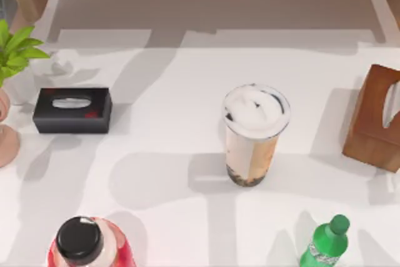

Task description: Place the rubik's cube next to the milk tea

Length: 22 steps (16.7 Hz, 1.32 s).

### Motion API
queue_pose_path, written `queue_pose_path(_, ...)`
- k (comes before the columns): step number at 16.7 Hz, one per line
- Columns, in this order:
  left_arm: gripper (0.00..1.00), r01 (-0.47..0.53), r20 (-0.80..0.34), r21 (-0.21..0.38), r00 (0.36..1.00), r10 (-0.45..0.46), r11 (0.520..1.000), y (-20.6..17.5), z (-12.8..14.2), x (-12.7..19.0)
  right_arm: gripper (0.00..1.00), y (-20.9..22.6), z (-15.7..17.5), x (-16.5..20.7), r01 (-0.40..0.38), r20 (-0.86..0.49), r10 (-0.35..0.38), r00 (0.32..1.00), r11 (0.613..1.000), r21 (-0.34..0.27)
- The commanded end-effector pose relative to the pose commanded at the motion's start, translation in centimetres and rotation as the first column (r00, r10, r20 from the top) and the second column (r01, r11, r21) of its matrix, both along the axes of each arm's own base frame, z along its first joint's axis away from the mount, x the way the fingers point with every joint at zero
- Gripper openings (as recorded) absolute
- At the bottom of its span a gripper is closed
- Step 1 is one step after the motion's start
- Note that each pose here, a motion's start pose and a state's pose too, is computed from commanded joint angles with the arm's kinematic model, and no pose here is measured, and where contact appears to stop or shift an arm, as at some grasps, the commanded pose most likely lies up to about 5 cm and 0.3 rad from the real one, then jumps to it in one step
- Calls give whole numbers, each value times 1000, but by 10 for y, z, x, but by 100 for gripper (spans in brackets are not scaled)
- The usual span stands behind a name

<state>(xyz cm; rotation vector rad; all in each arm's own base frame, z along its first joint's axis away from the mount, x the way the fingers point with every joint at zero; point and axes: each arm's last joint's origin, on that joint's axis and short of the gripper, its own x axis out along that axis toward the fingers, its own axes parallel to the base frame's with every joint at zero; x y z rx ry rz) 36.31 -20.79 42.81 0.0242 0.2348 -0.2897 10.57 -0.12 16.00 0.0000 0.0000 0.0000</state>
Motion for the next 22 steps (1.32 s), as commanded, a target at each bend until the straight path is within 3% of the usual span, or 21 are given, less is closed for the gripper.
queue_pose_path(2, 0, 36, -196, 20, 980, -31, 999, 2, -26, -10, 100, 0, 0, 0, 0, 0, 0, 1000, 1000, 0)
queue_pose_path(4, 0, 36, -431, 51, 902, -10, 998, 5, -71, -11, 100, 0, 0, 0, 0, 0, 0, 1000, 1000, 0)
queue_pose_path(6, 0, 7, -654, 99, 755, 60, 995, 9, -125, -12, 100, 0, 0, 0, 0, 0, 0, 1000, 1000, 0)
queue_pose_path(8, 0, -29, -815, 164, 559, 152, 986, 15, -177, -18, 100, 0, 0, 0, 0, 0, 0, 1000, 1000, 0)
queue_pose_path(10, 0, -49, -899, 227, 373, 229, 973, 18, -217, -29, 100, 0, 0, 0, 0, 0, 0, 1000, 1000, 0)
queue_pose_path(12, 0, -45, -929, 265, 256, 268, 963, 15, -240, -40, 100, 0, 0, 0, 0, 0, 0, 1000, 1000, 0)
queue_pose_path(13, 0, -40, -933, 272, 233, 274, 961, 13, -244, -43, 100, 0, 0, 0, 0, 0, 0, 1000, 1000, 0)
queue_pose_path(22, 0, -50, -931, 275, 237, 279, 960, 17, -243, -41, 100, 0, 0, 0, 0, 0, 0, 1000, 1000, 0)
